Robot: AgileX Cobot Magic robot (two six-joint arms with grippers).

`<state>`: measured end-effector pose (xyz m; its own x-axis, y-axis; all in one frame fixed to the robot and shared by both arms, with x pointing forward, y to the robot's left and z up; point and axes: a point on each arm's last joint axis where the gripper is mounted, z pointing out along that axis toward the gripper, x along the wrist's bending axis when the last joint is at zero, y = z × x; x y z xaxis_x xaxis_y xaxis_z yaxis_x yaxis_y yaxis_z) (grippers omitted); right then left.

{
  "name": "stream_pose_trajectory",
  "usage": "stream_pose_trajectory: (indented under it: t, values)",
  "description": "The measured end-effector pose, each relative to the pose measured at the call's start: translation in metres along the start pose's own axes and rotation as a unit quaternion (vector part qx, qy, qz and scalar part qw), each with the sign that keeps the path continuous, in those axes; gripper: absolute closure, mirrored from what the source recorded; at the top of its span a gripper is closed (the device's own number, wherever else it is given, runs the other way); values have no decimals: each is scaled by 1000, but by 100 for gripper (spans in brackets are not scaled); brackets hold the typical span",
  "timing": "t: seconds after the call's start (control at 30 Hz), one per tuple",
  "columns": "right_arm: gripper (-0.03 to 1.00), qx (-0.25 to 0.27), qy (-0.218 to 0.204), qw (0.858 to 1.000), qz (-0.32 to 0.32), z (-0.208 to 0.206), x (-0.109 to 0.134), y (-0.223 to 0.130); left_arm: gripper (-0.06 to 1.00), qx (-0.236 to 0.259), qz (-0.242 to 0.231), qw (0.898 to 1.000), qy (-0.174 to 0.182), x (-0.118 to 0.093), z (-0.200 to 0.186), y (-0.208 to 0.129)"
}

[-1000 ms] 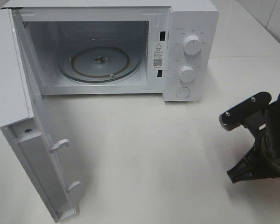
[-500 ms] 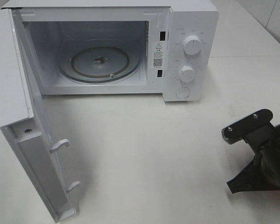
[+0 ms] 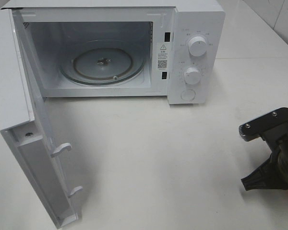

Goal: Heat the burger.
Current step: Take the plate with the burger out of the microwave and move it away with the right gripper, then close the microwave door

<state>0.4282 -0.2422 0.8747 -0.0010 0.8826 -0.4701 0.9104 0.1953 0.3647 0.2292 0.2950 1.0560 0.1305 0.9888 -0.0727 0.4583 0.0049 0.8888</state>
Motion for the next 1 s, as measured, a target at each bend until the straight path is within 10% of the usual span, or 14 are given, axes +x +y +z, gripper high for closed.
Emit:
stream_pose_trajectory:
  t: [0.37, 1.0]
  values:
    - [40, 1, 28, 1000, -11, -10, -2, 1, -3, 0, 0, 1000, 0, 0, 0, 0]
    - [25, -60, 174, 982, -51, -77, -18, 19, -3, 0, 0, 1000, 0, 0, 0, 0]
